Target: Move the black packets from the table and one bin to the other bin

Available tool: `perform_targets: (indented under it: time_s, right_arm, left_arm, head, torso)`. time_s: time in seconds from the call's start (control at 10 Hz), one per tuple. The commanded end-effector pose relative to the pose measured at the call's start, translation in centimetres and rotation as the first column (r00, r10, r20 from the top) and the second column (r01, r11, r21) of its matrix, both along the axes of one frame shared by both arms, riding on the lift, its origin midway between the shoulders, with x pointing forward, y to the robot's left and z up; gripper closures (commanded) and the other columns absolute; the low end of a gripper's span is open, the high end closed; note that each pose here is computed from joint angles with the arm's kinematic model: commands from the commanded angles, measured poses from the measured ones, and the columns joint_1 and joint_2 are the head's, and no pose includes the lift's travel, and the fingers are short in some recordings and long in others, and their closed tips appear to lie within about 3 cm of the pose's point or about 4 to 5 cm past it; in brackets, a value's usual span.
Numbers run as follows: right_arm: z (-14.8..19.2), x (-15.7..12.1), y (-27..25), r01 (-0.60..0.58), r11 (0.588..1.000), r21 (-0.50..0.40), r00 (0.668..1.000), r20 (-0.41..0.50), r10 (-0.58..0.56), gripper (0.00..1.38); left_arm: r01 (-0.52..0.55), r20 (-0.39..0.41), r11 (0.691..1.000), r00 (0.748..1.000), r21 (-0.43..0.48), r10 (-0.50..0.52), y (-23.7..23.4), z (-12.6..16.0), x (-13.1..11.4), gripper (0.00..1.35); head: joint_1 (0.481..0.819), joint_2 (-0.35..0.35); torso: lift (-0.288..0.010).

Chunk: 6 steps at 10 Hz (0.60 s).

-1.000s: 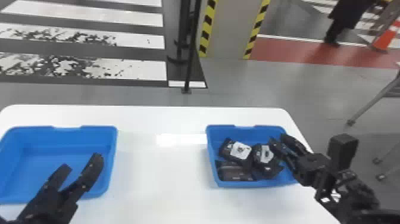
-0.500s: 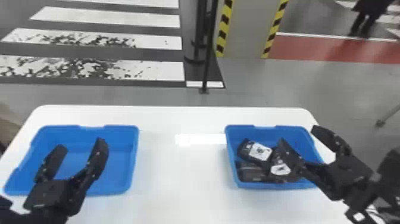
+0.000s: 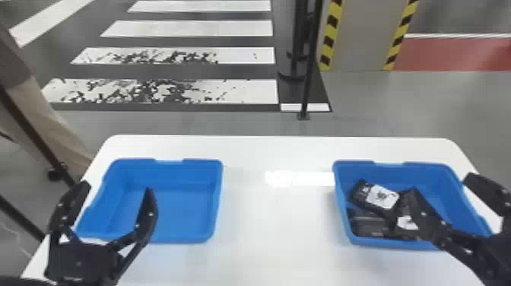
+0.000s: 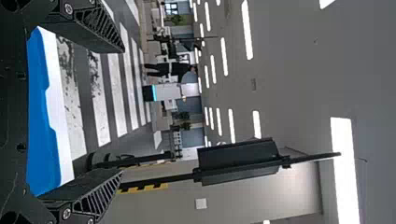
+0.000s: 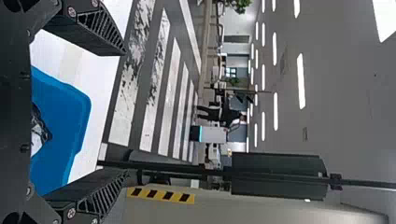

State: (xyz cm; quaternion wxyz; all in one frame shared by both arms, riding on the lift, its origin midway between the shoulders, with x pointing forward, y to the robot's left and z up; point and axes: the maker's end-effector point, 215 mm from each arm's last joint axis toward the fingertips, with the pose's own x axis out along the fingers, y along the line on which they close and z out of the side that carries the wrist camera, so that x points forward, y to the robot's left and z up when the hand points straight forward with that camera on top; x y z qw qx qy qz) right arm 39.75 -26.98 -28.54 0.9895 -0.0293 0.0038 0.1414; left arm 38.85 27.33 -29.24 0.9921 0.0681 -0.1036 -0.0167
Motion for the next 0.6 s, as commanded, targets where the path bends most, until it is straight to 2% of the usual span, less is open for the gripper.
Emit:
perform_targets:
  time_s: [0.0,0.2,0.5]
  right_arm:
    - [0.5,-0.9,-0.7,0.044,0.999,0.005,0.999,0.028,-0.044,0.13]
    - [-0.7,-1.1,-1.5,0.072,0.997,0.025,0.997,0.009,-0.072,0.13]
    - [-1.1,-1.2,-1.8,0.081,0.996,0.039,0.997,0.0,-0.081,0.13]
  left_arm:
    - [0.029,0.02,0.999,0.999,-0.029,-0.028,-1.8,0.5,-0.5,0.12]
    - [0.025,-0.012,0.997,1.0,-0.072,-0.026,-1.7,-0.2,-0.5,0.12]
    - [0.022,-0.038,0.996,0.999,-0.083,-0.026,-1.7,-0.9,-0.3,0.12]
  head:
    - [0.695,0.016]
    - [0.695,-0.035]
    - [0.695,-0.047]
  torso:
    - [-0.11]
    - [-0.11]
    - [-0.11]
